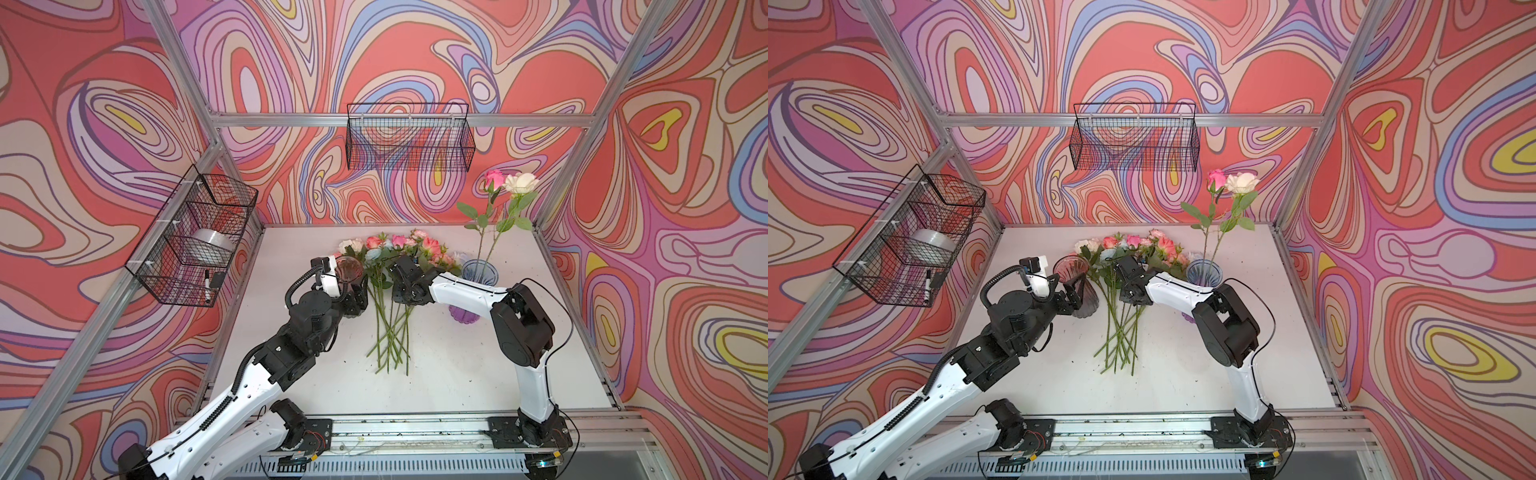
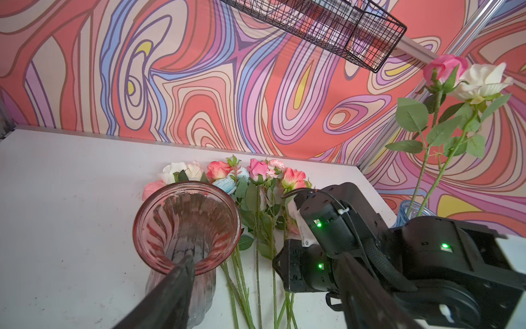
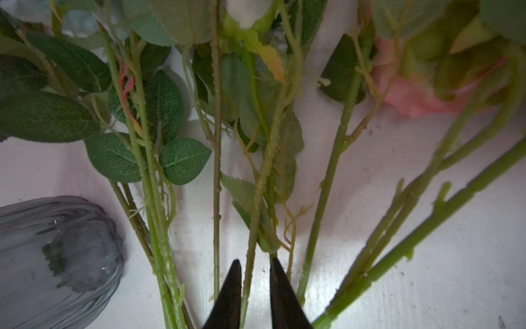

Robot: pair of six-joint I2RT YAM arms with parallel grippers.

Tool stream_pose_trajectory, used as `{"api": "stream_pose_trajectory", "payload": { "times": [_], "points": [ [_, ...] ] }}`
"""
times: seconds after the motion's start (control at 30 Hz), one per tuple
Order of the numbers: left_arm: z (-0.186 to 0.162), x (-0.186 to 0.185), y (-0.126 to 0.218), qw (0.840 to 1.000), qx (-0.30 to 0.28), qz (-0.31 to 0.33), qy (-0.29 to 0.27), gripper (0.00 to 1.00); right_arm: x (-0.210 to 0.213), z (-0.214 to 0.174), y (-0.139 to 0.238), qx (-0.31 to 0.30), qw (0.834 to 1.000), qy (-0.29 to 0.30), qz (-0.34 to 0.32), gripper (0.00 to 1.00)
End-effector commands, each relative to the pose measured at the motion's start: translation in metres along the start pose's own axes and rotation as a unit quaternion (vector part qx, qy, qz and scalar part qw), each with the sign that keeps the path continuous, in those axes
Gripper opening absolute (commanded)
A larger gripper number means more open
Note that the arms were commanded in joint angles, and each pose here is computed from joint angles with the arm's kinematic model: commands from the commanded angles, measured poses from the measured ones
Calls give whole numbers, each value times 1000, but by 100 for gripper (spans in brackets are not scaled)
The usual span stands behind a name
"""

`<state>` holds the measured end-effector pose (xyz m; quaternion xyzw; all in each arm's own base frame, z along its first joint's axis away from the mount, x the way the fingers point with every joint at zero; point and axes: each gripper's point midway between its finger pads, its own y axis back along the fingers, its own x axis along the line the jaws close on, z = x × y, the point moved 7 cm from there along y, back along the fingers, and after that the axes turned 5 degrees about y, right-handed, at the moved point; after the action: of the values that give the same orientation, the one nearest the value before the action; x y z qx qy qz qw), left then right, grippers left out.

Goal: Arrange the flowers into the vase
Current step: 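Open the right gripper and move it back down to the rose bundle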

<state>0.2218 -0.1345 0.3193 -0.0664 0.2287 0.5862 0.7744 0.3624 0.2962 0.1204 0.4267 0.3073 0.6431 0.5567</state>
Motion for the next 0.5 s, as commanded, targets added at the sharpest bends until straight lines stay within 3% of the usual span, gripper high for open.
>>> {"api": "stream_pose_trajectory", "payload": {
  "times": [0.0, 0.23, 0.47],
  "points": [
    [8, -6, 1, 1000, -1, -10, 8, 79, 4, -1, -10, 9, 1000, -5, 4, 19],
    [7, -7, 0, 1000, 4, -13, 7, 79, 3, -7, -22, 18, 1000, -10, 1, 19],
    [7, -7, 0, 1000, 4, -15, 6, 79, 5, 3, -6, -8, 1000, -25, 14, 5]
  ]
}}
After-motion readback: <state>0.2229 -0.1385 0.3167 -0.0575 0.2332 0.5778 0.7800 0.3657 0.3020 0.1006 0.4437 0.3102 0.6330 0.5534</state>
